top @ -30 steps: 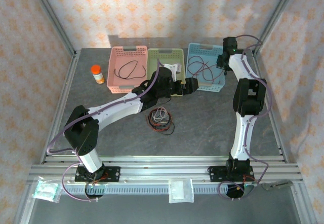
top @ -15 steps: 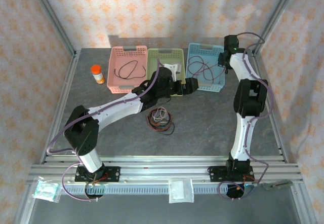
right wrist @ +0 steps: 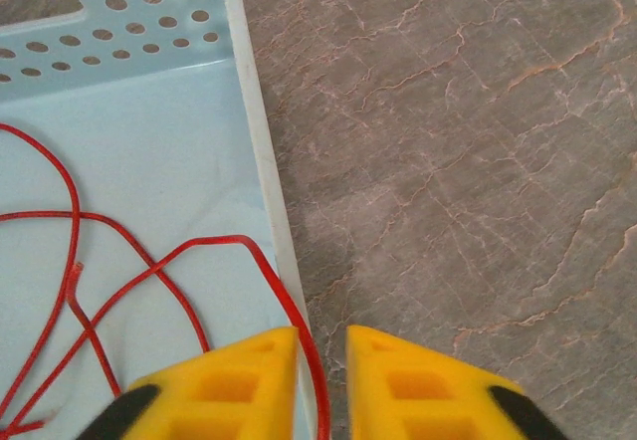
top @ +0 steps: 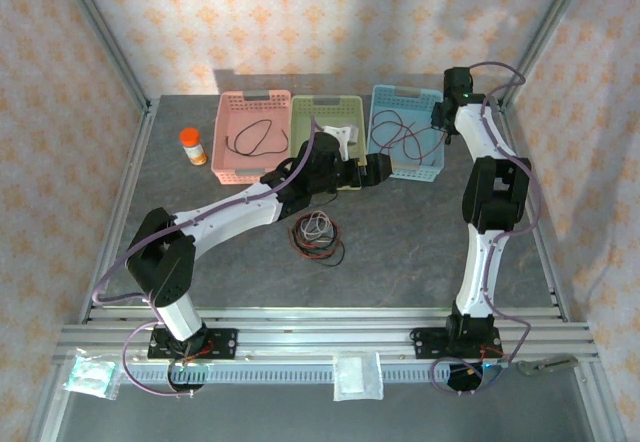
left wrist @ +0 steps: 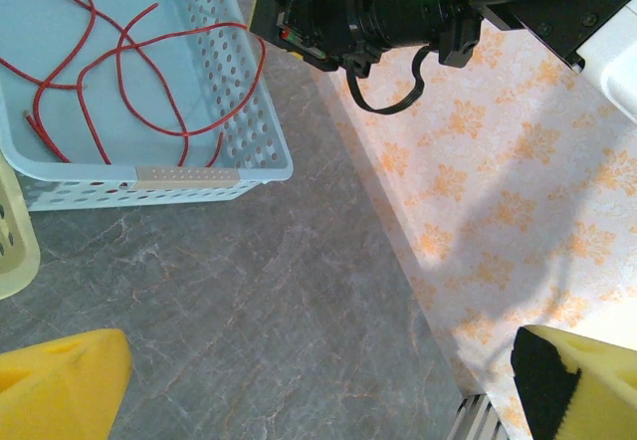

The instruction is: Untangle the cables

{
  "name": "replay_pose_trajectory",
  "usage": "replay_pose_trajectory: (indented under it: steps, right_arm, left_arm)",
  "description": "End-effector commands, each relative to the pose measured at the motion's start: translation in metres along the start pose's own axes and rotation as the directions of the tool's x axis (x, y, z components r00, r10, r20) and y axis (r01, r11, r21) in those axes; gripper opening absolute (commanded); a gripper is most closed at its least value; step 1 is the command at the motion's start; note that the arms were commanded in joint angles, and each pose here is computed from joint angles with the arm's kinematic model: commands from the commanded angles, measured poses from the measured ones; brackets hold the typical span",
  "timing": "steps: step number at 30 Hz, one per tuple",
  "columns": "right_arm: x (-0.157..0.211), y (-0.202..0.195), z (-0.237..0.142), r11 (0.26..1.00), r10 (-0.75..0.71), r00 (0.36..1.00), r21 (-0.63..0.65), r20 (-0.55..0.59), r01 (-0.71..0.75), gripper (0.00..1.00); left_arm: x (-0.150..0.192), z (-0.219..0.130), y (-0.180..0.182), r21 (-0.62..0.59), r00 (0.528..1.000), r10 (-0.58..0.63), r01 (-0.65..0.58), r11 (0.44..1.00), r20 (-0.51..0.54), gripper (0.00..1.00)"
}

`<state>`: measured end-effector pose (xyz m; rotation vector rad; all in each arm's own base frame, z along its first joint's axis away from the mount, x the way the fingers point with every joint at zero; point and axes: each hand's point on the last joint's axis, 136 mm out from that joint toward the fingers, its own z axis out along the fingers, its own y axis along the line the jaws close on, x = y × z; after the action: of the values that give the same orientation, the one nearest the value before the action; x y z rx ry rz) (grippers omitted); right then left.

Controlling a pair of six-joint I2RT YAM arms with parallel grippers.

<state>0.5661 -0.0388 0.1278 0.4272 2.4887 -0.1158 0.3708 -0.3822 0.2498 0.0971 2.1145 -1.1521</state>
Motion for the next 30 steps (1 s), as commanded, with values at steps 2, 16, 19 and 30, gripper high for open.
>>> replay_pose_trajectory:
  steps: [2,16,19,30]
  right_arm:
    - [-0.009,-0.006,-0.015,1.000,0.002,1.000,0.012,0.025,-0.002,0.31]
    - [0.003,-0.001,-0.004,1.000,0.007,1.000,-0.011,-0.022,-0.008,0.19]
    - [0.006,-0.003,-0.002,1.000,0.004,1.000,0.000,-0.027,-0.004,0.29]
    - [0.011,0.000,0.003,1.000,0.007,0.999,-0.013,-0.046,-0.008,0.20]
  left_arm:
    - [-0.003,-0.005,-0.013,0.044,1.000,0.016,-0.017,0.999,0.013,0.99]
    - [-0.003,-0.005,-0.012,0.040,1.000,0.019,-0.020,0.999,0.011,0.99]
    - [-0.003,-0.005,-0.011,0.041,1.000,0.018,-0.019,0.999,0.012,0.99]
    - [-0.001,-0.005,-0.010,0.038,1.000,0.016,-0.017,0.999,0.012,0.99]
